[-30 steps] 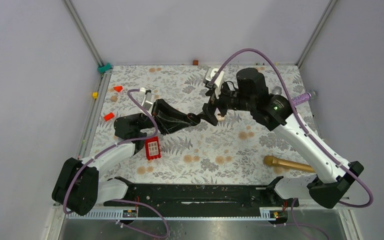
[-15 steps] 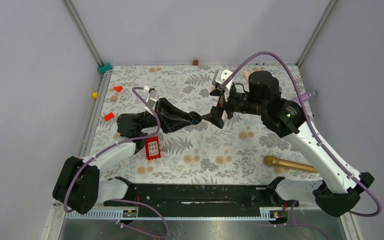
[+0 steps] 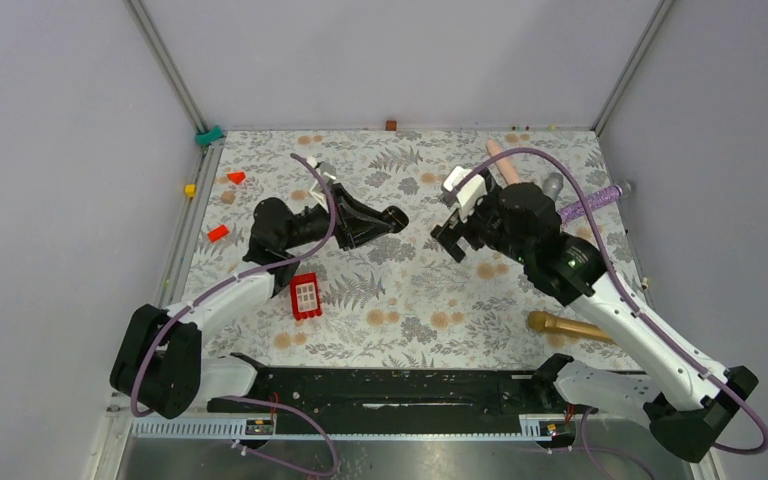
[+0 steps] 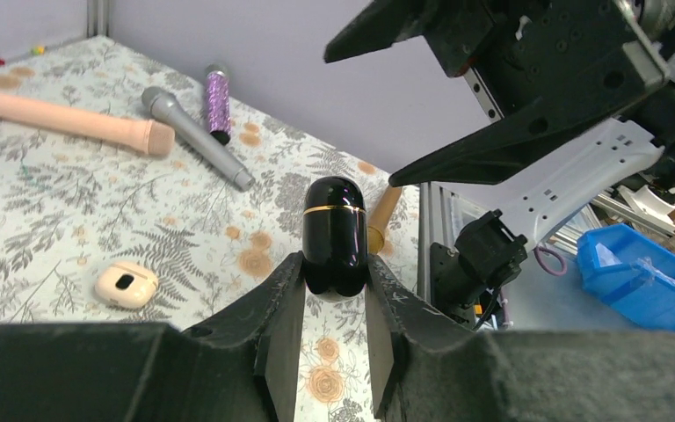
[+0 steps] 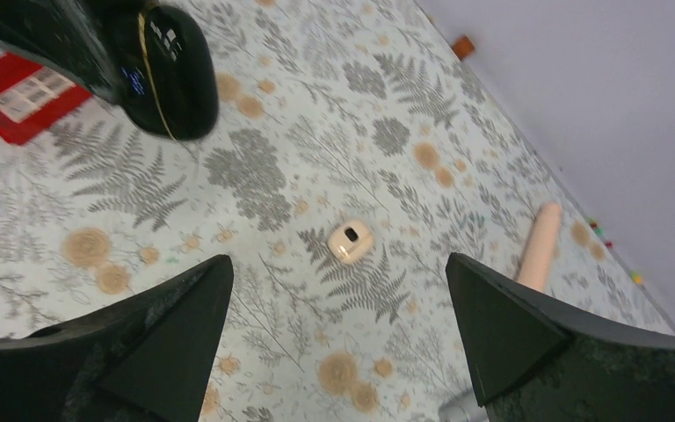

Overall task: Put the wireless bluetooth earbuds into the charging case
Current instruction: Place the charging case at the center of the board.

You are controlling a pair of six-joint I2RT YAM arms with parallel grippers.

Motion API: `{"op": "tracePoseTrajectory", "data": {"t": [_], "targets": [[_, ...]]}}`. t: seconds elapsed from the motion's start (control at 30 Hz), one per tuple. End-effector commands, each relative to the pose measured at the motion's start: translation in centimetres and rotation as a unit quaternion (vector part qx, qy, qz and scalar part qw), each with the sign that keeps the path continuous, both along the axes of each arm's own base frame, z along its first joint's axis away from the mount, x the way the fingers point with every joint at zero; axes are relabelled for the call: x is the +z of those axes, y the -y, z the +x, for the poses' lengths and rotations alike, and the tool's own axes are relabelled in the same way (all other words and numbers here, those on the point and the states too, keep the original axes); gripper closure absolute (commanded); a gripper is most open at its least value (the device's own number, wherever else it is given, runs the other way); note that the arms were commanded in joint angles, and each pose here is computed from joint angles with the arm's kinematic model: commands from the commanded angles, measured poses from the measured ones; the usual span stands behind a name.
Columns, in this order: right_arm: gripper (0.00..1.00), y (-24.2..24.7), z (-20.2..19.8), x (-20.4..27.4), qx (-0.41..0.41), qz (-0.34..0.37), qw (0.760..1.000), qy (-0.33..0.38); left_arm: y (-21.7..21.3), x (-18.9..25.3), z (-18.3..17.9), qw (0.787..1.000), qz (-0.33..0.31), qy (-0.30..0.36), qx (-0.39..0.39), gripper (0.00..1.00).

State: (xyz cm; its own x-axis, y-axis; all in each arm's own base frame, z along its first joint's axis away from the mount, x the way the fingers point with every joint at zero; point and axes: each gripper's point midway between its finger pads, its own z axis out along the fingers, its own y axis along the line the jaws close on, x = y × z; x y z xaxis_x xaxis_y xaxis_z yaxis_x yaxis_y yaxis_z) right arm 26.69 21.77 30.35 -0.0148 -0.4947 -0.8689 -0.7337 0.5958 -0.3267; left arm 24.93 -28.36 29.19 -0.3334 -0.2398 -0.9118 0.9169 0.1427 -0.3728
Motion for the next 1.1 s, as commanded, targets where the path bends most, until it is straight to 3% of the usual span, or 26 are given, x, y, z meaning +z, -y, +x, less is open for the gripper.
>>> {"op": "tracePoseTrajectory", "data": {"t": [0.0,0.23,0.4,0.6,1.07], "targets": [[0.0,3.2,1.6,1.6,-0.088,0.037,0.993,0.076,0.2,1.1,2.0,0.999,0.009,0.023,0.03,1.0],[0.01,4.2,2.2,-1.8,-0.107,0.057,0.99,0.066,-0.2,-3.9,7.5,0.982,0.156,-0.019,0.103,1.0],[0.01,5.0,2.5,-2.8,-0.115,0.058,0.989,0.073,-0.2,-7.8,8.6,0.968,0.239,-0.026,0.076,1.0],[0.01,5.5,2.5,-2.6,-0.12,0.069,0.987,0.079,-0.1,-13.0,9.1,0.943,0.316,-0.1,0.028,1.0],[0.01,6.3,3.1,-2.3,-0.134,0.063,0.984,0.102,2.1,-21.5,12.5,0.875,0.362,-0.32,0.013,1.0]]}}
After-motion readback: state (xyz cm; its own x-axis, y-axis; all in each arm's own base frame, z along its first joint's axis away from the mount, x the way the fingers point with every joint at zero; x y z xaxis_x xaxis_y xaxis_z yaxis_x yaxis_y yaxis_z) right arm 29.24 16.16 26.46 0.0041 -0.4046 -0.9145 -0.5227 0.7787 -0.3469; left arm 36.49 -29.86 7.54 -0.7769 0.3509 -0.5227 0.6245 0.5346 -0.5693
